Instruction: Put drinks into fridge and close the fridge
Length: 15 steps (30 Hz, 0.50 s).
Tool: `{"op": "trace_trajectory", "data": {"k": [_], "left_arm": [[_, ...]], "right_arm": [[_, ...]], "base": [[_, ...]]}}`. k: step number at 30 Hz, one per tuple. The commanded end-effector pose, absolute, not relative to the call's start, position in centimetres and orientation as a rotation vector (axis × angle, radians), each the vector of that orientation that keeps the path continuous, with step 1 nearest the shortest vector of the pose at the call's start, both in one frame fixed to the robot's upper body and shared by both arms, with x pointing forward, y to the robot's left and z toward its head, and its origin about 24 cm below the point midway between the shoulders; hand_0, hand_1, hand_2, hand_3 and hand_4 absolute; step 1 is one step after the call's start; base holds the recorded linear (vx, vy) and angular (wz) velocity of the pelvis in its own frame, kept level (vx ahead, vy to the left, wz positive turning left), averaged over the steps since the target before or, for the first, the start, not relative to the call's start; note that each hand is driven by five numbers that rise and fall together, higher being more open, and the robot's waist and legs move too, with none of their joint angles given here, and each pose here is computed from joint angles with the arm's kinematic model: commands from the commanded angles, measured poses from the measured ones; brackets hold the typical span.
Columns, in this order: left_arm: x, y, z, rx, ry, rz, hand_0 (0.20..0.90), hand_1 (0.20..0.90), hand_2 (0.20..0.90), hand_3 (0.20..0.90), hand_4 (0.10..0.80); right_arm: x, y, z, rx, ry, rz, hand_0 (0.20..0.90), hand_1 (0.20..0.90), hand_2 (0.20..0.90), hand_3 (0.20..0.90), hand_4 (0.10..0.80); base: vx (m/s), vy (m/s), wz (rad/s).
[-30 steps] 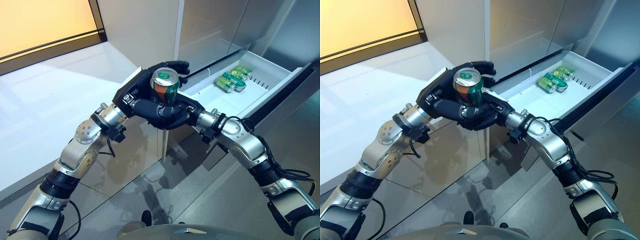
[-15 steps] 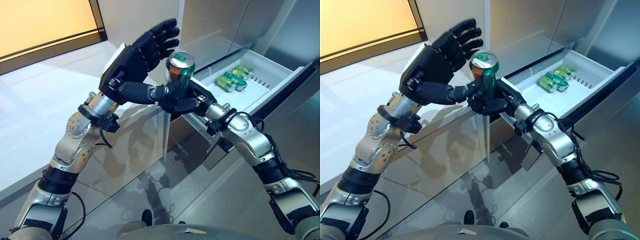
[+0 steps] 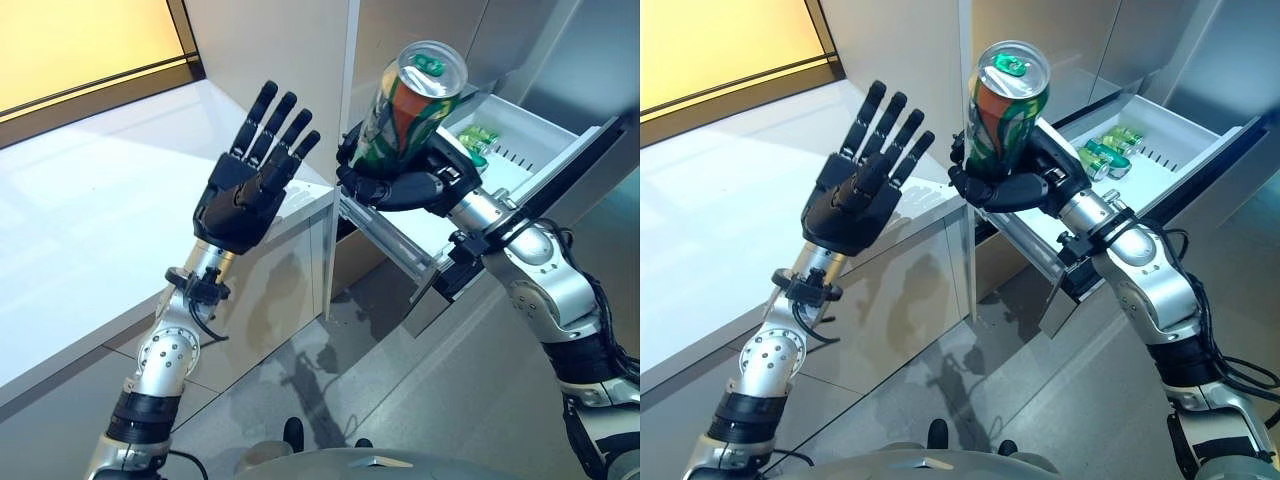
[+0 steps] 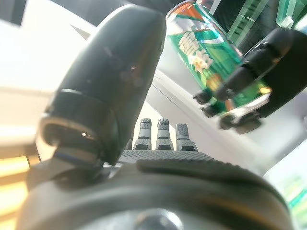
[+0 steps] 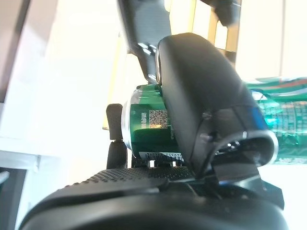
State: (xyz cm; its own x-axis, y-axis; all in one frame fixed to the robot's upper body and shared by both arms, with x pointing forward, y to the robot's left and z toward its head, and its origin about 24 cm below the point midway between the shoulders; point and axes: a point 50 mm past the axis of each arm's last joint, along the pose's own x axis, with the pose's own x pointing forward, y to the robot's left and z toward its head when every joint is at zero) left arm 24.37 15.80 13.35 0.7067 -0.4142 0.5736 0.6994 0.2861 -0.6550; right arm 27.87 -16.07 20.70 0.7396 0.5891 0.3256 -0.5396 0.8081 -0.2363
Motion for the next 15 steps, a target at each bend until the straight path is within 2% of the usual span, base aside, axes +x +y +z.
{"op": "trace_trajectory", "data": {"k": [1,8,15], "left_arm": [[23.3,14.5,14.4,-1.191,-0.421,-1.008,0.900,0.900,0.900,0.900,0.800],[21.0,13.0,9.0,-1.323,-0.246,-1.104,0.900,0.900,0.900,0.900,0.800],[18.6,12.4,2.1,-1.428,-0.002,-0.964,0.900,0.900,0.900,0.900,0.800]], "right_arm": [[24.4,-17.3,28.2,-0.061,-0.850,0.607,0.300,0.300,0.300,0.200,0.100],[23.4,-20.3,27.1,-0.080,-0.836,0.480,0.300,0.300,0.300,0.200,0.100],[23.0,-24.2,25.7,-0.110,-0.793,0.276,0.300,0.300,0.300,0.200,0.100]], "base": [[0.009,0.005,-0.04],[-0.009,0.015,-0.07],[-0.019,0.003,-0.17]]}}
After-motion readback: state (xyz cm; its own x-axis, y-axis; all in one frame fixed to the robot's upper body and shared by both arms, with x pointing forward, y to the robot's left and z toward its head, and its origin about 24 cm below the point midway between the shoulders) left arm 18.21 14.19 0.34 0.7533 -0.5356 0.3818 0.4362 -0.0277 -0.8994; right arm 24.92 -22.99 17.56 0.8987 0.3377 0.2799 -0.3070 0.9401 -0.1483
